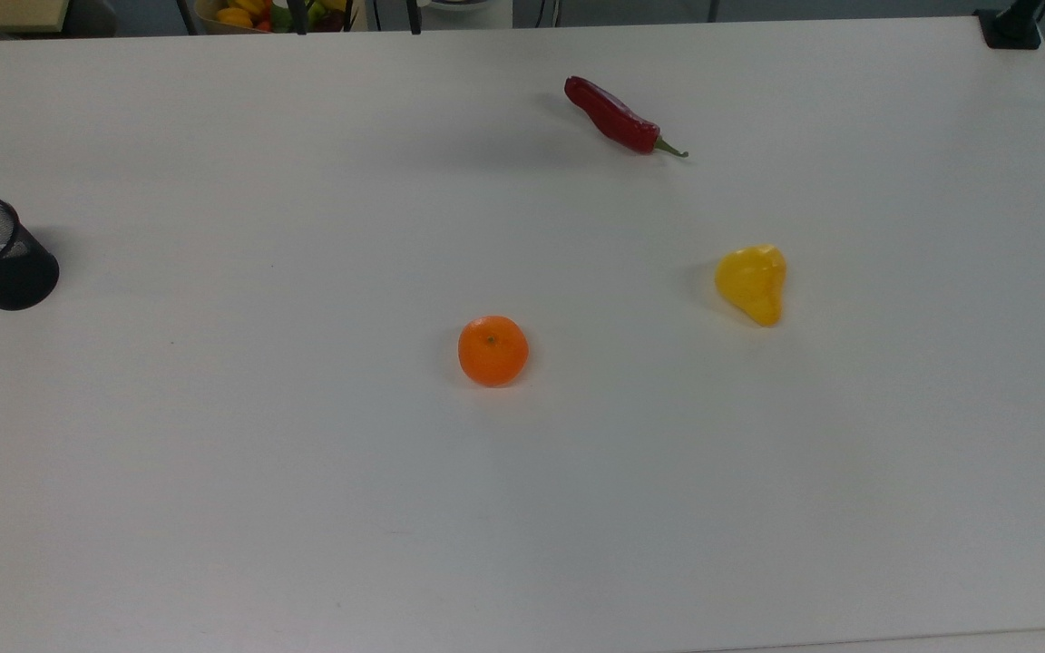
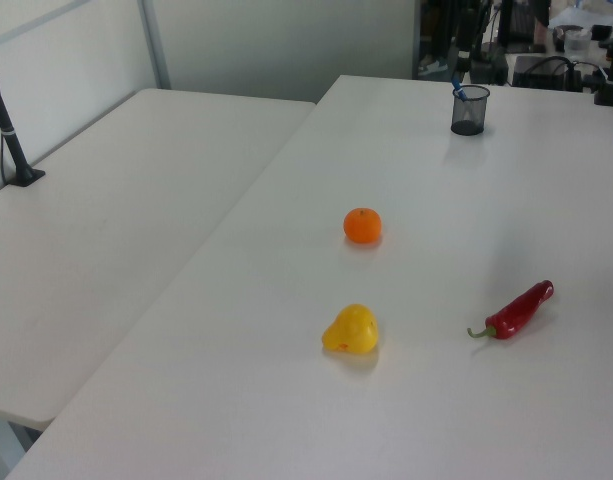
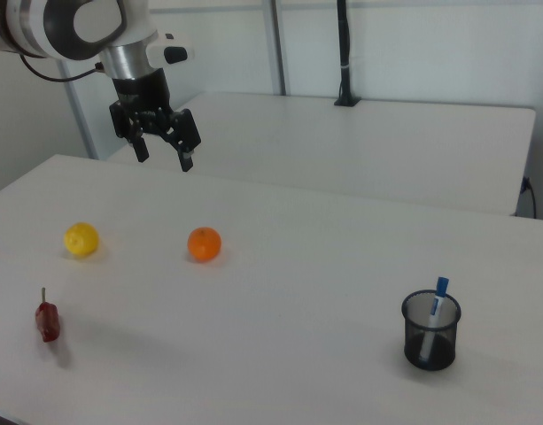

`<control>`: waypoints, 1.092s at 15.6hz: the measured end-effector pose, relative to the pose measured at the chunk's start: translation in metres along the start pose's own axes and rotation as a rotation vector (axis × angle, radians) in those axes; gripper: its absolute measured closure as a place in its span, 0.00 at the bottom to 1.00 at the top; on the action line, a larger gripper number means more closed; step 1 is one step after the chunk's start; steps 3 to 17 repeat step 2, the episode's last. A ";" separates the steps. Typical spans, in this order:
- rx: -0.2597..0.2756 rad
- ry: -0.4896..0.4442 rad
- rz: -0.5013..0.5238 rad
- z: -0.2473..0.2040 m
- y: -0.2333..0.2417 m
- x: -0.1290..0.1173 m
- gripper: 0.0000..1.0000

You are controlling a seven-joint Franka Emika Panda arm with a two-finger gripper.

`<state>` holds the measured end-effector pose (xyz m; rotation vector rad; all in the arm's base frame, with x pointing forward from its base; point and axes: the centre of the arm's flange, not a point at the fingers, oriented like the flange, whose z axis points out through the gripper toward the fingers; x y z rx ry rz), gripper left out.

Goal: Place marker

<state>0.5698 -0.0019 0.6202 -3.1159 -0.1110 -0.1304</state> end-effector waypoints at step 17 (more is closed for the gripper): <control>0.000 -0.003 -0.015 0.002 0.000 0.000 0.00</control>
